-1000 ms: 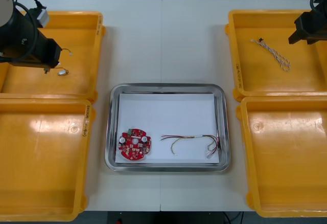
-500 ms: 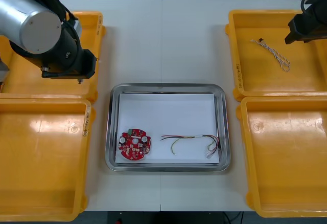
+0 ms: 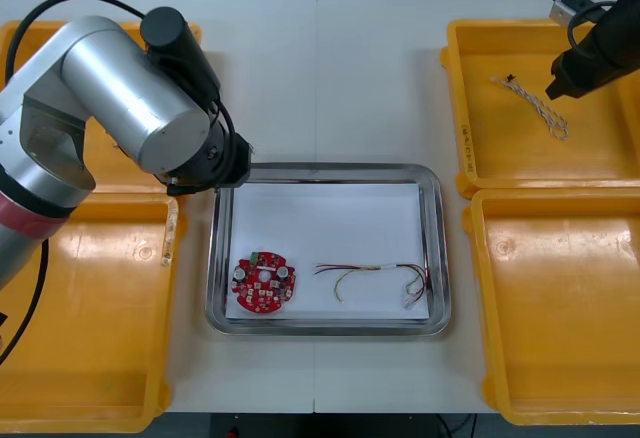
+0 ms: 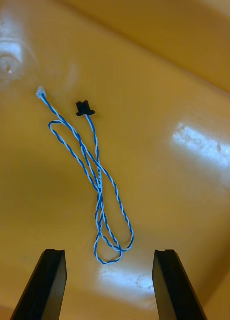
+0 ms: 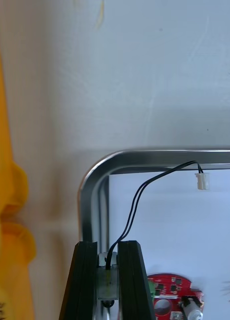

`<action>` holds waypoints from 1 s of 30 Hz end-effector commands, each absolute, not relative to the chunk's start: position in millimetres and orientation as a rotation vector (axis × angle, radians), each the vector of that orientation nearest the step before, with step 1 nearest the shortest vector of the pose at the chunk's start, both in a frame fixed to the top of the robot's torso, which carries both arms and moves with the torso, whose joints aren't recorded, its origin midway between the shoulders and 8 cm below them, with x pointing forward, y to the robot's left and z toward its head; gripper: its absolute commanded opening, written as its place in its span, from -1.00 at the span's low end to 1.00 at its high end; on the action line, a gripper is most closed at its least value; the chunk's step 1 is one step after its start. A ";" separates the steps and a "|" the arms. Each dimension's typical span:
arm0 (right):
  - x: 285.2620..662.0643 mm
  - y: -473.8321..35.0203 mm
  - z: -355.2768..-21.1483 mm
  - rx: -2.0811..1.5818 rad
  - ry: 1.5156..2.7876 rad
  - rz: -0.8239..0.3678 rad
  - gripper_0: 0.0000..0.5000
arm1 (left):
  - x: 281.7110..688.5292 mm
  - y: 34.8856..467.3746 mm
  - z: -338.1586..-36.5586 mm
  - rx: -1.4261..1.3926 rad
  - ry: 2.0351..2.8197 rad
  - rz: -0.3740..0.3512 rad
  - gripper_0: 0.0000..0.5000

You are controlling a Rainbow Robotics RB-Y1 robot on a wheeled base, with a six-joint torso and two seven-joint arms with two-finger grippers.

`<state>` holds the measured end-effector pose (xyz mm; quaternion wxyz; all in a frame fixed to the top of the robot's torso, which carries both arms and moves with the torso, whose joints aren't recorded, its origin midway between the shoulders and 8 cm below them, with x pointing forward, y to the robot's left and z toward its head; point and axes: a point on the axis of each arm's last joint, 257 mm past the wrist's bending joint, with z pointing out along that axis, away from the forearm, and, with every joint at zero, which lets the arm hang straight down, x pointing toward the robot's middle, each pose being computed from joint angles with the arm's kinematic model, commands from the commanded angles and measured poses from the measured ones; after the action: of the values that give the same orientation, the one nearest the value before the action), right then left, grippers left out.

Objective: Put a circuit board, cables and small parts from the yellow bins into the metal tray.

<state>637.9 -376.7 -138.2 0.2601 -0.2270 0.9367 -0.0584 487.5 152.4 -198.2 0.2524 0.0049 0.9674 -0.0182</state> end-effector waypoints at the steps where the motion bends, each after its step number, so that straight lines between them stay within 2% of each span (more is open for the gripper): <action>1: 661.8 -352.5 -102.4 -0.702 2.408 -0.145 1.00 | 478.8 118.9 -205.3 -0.032 2.609 -0.119 -1.00; 15: 674.0 -356.4 -110.6 -0.916 2.290 -0.250 1.00 | 479.2 98.3 -243.4 -0.025 2.616 -0.138 -1.00; 30: 686.4 -354.8 -134.4 -0.819 2.263 -0.232 1.00 | 476.3 97.4 -262.7 -0.059 2.633 -0.152 -0.99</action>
<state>664.4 -377.3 -174.3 0.3126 -0.3102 0.8932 -0.0907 481.2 110.1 -256.1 0.2507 0.0158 0.9673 -0.0346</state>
